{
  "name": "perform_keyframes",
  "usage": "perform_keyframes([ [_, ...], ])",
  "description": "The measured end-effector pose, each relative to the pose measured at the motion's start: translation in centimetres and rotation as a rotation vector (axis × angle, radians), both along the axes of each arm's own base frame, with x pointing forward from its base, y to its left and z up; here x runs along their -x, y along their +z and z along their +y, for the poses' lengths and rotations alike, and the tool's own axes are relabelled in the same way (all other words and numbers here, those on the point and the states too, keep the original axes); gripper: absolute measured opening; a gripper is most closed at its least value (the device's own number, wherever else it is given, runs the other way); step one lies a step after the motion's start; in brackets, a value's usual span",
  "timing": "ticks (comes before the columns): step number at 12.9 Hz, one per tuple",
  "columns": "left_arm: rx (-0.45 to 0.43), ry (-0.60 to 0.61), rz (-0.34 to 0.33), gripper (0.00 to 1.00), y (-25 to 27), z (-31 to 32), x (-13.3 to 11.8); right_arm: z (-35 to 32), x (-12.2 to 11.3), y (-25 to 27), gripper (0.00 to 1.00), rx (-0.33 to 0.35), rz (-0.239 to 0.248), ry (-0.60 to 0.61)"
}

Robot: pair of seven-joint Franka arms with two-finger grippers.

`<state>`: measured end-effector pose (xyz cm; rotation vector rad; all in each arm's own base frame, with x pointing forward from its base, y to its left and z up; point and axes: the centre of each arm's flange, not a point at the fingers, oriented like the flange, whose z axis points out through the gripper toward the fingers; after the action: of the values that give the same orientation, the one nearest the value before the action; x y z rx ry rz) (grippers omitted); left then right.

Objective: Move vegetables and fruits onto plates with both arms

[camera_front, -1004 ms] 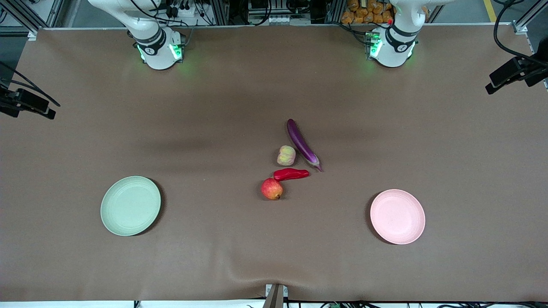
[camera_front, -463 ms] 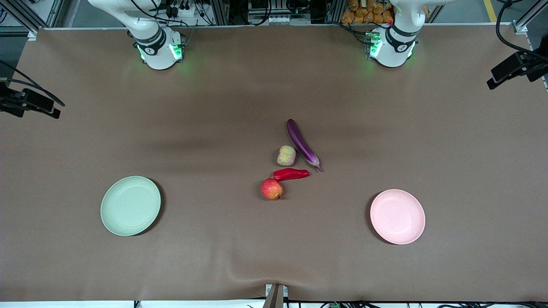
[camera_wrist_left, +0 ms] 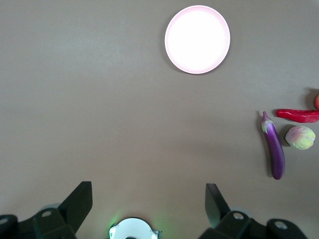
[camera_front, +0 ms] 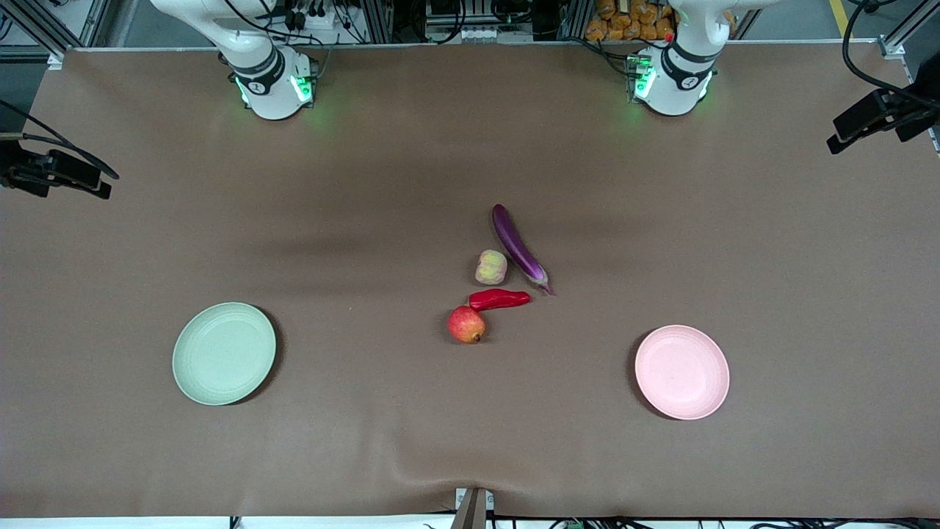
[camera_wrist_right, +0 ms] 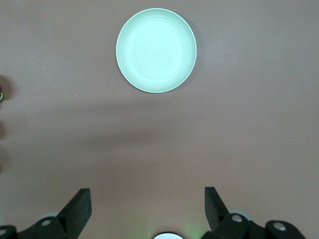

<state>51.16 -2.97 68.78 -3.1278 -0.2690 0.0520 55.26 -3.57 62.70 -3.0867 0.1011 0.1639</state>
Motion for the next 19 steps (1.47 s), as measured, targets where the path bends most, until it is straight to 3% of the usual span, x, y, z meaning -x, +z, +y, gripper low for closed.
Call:
perform_keyframes([
  [5,-0.002,-0.033,0.000,1.00,0.0,-1.9,0.1,-2.1,0.0,-0.5,1.00,0.036,0.013,0.018],
  [9,-0.003,-0.040,0.000,1.00,0.0,-2.3,0.2,-4.2,-0.4,-3.0,1.00,0.092,0.096,-0.001],
  [12,-0.003,-0.042,0.000,1.00,0.0,-2.4,0.2,-11.2,-0.1,-3.8,1.00,0.084,0.074,-0.074],
  [15,-0.003,-0.042,0.000,1.00,0.0,-2.4,0.2,-15.6,0.8,-4.2,1.00,0.067,0.063,-0.060],
  [17,-0.003,-0.042,0.000,1.00,0.0,-2.4,0.2,-14.2,-1.2,-5.1,1.00,0.080,0.018,-0.078],
  [19,-0.003,-0.042,0.000,1.00,0.0,-2.4,0.2,-11.6,-2.9,-6.3,1.00,0.091,0.013,-0.128],
])
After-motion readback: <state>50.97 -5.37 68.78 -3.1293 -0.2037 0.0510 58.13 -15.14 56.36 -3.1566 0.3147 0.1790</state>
